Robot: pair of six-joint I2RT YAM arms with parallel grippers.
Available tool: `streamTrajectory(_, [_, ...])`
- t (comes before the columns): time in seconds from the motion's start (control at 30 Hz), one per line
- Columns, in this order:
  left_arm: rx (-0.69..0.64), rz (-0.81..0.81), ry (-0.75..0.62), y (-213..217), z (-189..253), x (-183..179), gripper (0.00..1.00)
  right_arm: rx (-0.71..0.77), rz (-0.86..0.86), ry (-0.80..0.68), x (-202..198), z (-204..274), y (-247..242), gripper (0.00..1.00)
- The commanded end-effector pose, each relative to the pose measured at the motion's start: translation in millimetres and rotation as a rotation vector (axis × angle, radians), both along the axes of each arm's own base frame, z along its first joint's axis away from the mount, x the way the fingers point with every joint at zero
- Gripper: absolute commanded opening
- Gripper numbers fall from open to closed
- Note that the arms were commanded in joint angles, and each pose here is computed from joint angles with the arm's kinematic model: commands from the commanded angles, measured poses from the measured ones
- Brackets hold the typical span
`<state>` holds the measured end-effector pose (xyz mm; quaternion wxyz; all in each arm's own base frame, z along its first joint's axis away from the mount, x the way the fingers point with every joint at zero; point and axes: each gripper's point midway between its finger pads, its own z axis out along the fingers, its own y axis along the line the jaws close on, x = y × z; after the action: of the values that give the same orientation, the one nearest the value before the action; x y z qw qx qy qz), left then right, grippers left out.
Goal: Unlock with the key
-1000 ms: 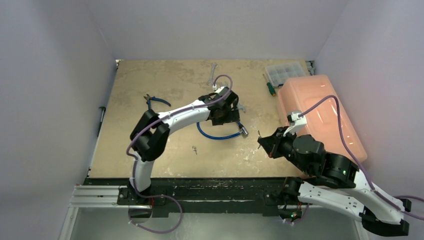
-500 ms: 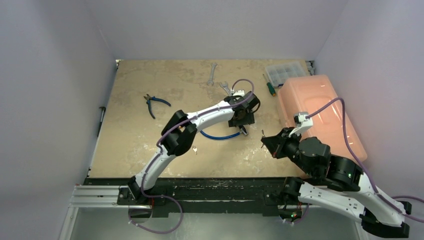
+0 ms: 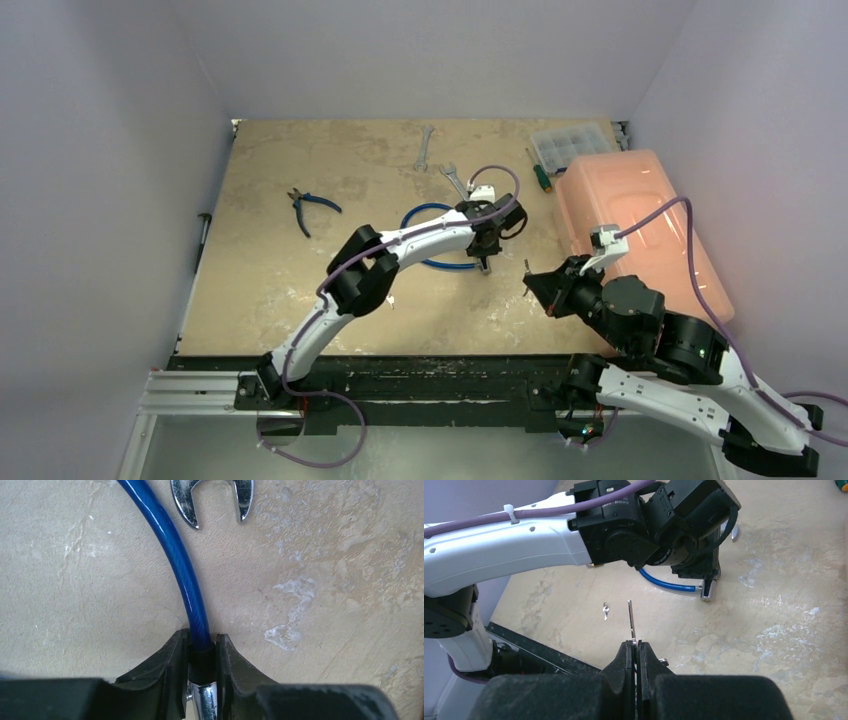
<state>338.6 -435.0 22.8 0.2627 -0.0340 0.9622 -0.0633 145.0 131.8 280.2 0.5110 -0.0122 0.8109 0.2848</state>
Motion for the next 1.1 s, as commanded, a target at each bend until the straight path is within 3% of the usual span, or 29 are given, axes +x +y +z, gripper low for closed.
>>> streamTrajectory(0.0, [0.16,-0.018,0.038,46,-24,-28,0.02,0.017,0.006,-0.024,3,5,5,0.0])
streamTrajectory(0.2, [0.047,0.029,-0.038,78,2,-42,0.0,0.028,0.071,-0.016,5,-1,30,0.0])
streamTrajectory(0.5, [-0.07,0.055,-0.097,110,9,-60,0.0,0.118,0.174,0.018,3,-9,73,0.0])
streamTrajectory(0.77, [-0.24,0.064,-0.115,114,20,-60,0.0,0.248,0.285,0.079,-10,-37,106,0.0])
streamTrajectory(1.07, [-0.382,0.045,-0.164,115,47,-59,0.0,0.3,0.388,0.124,-16,-69,138,0.0])
